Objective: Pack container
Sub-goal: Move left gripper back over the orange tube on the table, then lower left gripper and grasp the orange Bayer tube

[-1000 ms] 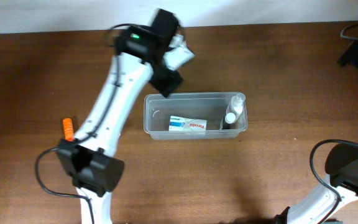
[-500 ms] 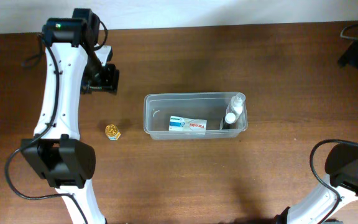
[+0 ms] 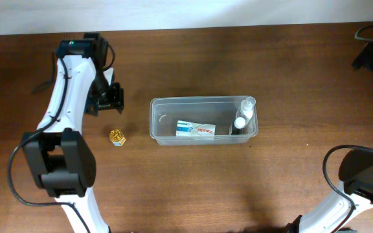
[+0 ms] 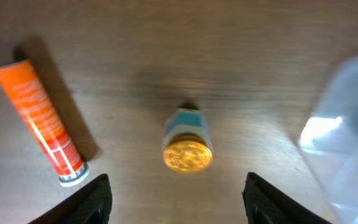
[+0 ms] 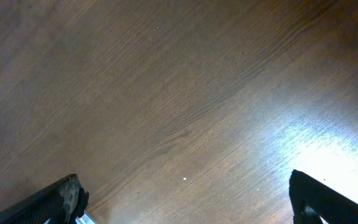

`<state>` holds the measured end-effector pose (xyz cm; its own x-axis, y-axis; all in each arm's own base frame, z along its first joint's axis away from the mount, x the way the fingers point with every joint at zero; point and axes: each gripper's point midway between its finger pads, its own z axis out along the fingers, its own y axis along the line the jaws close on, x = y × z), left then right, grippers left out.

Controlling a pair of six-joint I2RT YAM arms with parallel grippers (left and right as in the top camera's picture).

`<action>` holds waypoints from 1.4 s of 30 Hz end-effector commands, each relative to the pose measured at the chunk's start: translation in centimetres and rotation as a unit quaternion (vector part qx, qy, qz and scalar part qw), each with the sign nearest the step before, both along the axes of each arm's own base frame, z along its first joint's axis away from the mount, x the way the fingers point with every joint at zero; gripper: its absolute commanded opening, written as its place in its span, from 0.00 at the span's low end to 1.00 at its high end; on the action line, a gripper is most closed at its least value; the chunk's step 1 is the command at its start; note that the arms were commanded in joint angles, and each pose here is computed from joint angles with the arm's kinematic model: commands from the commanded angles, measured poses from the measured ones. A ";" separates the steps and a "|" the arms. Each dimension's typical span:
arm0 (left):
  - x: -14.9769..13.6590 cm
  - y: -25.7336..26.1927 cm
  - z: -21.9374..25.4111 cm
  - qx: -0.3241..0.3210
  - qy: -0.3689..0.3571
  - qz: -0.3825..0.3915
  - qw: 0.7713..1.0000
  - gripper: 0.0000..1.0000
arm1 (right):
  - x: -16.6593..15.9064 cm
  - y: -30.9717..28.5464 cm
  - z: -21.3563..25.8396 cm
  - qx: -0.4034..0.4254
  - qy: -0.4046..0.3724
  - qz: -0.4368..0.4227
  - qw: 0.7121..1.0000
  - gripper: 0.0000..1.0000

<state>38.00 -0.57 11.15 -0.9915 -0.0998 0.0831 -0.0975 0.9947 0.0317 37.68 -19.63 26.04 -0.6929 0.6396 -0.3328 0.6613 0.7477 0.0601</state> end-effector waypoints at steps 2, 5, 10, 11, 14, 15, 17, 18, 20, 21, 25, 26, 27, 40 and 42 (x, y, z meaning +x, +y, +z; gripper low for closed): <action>-2.0 4.0 0.0 0.048 -0.012 0.077 0.996 0.69 | -0.3 -0.2 1.3 -0.011 -0.014 -0.004 1.000 0.98; -3.1 5.2 -1.3 0.050 -0.012 0.104 0.993 0.70 | -0.3 -0.2 1.3 -0.011 -0.014 -0.004 1.000 0.98; -5.0 7.1 -4.0 0.046 -0.016 0.141 0.989 0.73 | -0.3 -0.2 1.3 -0.011 -0.014 -0.004 1.000 0.98; -5.1 7.3 -4.5 0.041 -0.015 0.147 0.988 0.73 | -0.3 -0.2 1.3 -0.011 -0.014 -0.004 1.000 0.98; -5.4 8.1 -6.2 0.024 -0.021 0.178 0.984 0.73 | -0.3 -0.2 1.3 -0.011 -0.014 -0.004 1.000 0.98; -5.6 8.3 -6.5 0.024 -0.022 0.187 0.982 0.73 | -0.3 -0.2 1.3 -0.011 -0.014 -0.004 1.000 0.98; -5.8 8.9 -7.3 0.025 -0.024 0.205 0.978 0.72 | -0.3 -0.2 1.3 -0.011 -0.014 -0.004 1.000 0.99; -5.9 9.1 -7.5 0.026 -0.026 0.212 0.977 0.72 | -0.3 -0.2 1.3 -0.011 -0.014 -0.004 1.000 0.98; -6.0 9.7 -7.8 0.026 -0.030 0.220 0.975 0.73 | -0.3 -0.2 1.3 -0.011 -0.014 -0.004 1.000 0.98; -6.0 9.9 -7.8 0.026 -0.031 0.224 0.974 0.72 | -0.3 -0.2 1.3 -0.011 -0.014 -0.004 1.000 0.98; -6.0 11.0 -7.8 0.032 -0.036 0.236 0.971 0.73 | -0.3 -0.2 1.3 -0.011 -0.014 -0.004 1.000 0.98; -6.1 11.3 -7.8 0.037 -0.036 0.238 0.970 0.73 | -0.3 -0.2 1.3 -0.011 -0.014 -0.004 1.000 0.98; -6.2 11.5 -7.8 0.039 -0.036 0.240 0.969 0.73 | -0.3 -0.2 1.3 -0.011 -0.014 -0.004 1.000 0.99; -6.0 12.2 -8.9 0.037 -0.049 0.182 0.981 0.77 | -0.3 -0.2 1.3 -0.011 -0.014 -0.004 1.000 0.98; -6.0 12.1 -9.3 0.037 -0.051 0.182 0.981 0.76 | -0.3 -0.2 1.3 -0.011 -0.014 -0.004 1.000 0.98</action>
